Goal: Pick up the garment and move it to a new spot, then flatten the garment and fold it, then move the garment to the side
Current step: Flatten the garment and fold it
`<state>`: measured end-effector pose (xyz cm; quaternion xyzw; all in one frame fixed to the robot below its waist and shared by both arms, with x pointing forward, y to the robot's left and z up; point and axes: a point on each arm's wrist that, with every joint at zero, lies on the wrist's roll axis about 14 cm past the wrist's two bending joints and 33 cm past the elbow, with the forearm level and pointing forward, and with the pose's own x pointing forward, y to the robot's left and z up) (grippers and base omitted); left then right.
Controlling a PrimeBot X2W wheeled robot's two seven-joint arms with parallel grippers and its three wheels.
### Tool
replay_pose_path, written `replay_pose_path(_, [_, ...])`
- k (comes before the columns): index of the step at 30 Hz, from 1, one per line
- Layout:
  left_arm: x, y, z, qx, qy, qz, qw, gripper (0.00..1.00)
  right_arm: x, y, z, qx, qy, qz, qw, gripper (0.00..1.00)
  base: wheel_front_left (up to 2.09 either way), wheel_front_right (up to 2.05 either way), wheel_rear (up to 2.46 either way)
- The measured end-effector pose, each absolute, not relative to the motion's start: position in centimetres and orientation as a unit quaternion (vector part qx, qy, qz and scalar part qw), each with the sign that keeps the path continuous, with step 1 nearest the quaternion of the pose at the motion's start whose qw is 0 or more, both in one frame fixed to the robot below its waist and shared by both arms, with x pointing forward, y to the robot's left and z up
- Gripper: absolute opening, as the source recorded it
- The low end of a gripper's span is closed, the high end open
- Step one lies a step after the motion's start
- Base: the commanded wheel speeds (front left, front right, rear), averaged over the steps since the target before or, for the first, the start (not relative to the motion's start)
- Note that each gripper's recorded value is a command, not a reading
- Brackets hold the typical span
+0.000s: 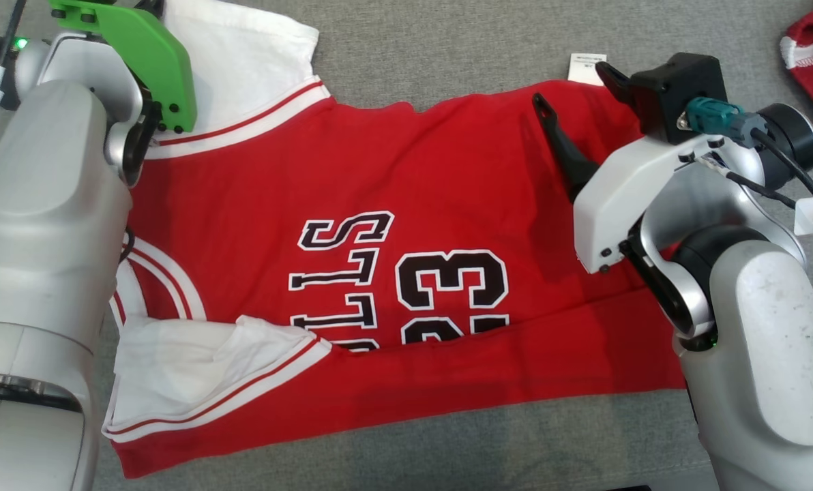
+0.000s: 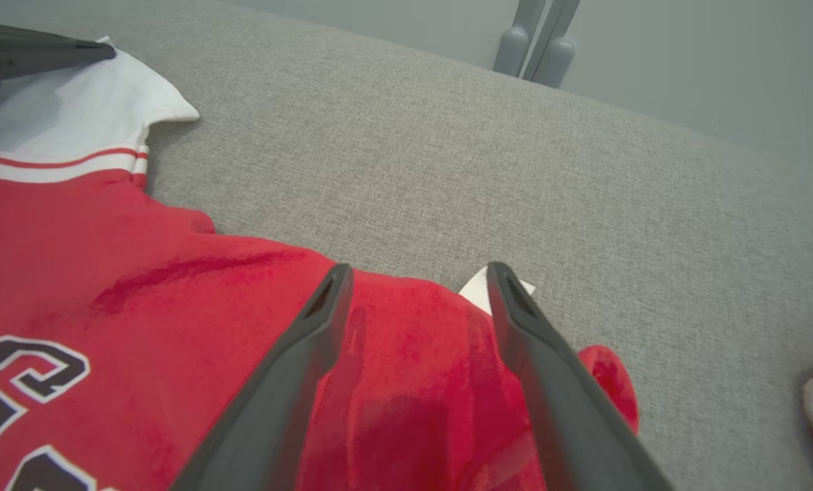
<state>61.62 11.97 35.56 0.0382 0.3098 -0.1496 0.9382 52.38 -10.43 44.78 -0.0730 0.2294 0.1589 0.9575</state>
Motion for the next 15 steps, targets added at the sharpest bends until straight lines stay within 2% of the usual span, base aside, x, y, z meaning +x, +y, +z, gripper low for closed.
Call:
replay_pose_path(9, [60.4,11.3,36.0,0.016,0.297,-0.146,0.944,0.0,51.4,-10.4,44.2,-0.074,0.234,0.144,0.959,1.0,0.0,0.0,0.0])
replay_pose_path(15, [59.8,10.9,36.2,0.012,0.297,-0.15,0.943,0.0,51.6,-11.5,43.7,-0.13,0.24,0.116,0.955,1.0,0.0,0.0,0.0])
